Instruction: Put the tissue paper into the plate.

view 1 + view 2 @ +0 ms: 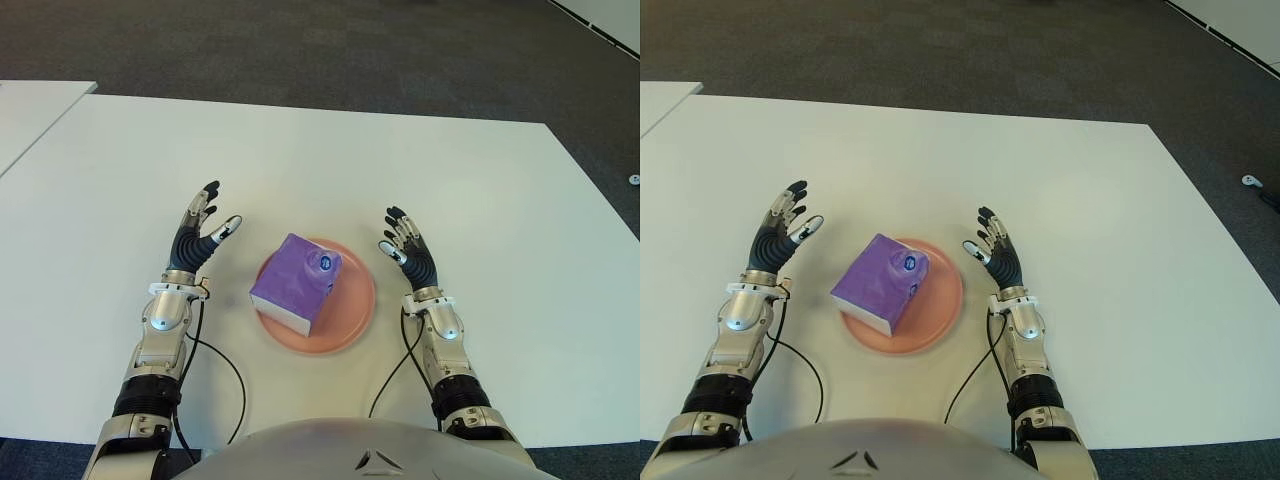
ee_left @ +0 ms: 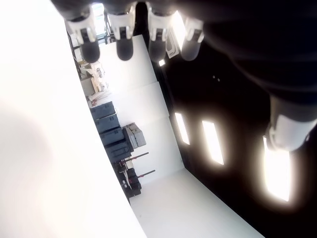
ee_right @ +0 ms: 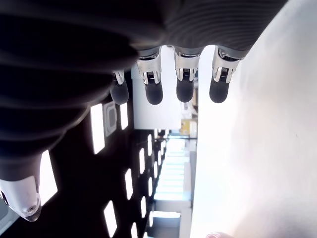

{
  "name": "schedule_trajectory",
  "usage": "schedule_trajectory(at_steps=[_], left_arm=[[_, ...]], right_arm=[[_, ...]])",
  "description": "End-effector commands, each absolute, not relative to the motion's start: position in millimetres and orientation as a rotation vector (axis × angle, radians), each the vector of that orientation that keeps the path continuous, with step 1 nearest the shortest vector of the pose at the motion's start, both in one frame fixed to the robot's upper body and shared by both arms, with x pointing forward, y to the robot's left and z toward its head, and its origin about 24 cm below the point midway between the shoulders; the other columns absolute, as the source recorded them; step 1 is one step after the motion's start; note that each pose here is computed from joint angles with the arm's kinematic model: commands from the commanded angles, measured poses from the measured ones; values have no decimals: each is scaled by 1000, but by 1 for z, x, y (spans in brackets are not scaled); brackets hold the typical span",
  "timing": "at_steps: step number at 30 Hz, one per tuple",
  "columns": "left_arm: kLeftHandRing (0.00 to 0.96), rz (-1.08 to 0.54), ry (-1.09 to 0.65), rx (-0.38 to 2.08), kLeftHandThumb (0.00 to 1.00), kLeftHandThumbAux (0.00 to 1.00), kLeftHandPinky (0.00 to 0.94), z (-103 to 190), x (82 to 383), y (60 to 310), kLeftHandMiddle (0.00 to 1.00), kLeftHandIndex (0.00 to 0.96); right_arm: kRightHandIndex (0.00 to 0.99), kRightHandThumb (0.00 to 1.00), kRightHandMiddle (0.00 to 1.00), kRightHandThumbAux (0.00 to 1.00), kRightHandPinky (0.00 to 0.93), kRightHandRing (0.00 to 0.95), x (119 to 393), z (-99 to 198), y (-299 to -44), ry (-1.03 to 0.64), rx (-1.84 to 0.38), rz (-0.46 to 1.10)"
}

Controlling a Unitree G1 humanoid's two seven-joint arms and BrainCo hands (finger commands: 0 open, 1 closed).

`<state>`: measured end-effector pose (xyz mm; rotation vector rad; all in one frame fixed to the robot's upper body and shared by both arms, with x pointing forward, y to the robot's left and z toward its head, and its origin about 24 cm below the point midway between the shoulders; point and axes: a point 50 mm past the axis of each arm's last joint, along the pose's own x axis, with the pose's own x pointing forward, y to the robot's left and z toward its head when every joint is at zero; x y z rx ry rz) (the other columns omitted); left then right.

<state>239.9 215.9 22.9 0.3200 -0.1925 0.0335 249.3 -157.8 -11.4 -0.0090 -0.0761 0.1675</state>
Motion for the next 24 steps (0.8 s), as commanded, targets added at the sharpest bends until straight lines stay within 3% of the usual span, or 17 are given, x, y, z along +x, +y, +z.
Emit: schedule_trajectory(at_steps=[1, 24], left_arm=[[0, 36, -107, 323, 0, 474, 0, -1, 227, 208, 0, 0], [0, 80, -92, 206, 0, 451, 0, -18, 226, 191, 0, 0]], right_arm=[[0, 11, 0, 574, 0, 0, 200, -73, -164, 279, 46, 125], [0, 0, 0, 579, 0, 0, 201, -72, -164, 286, 49, 99]])
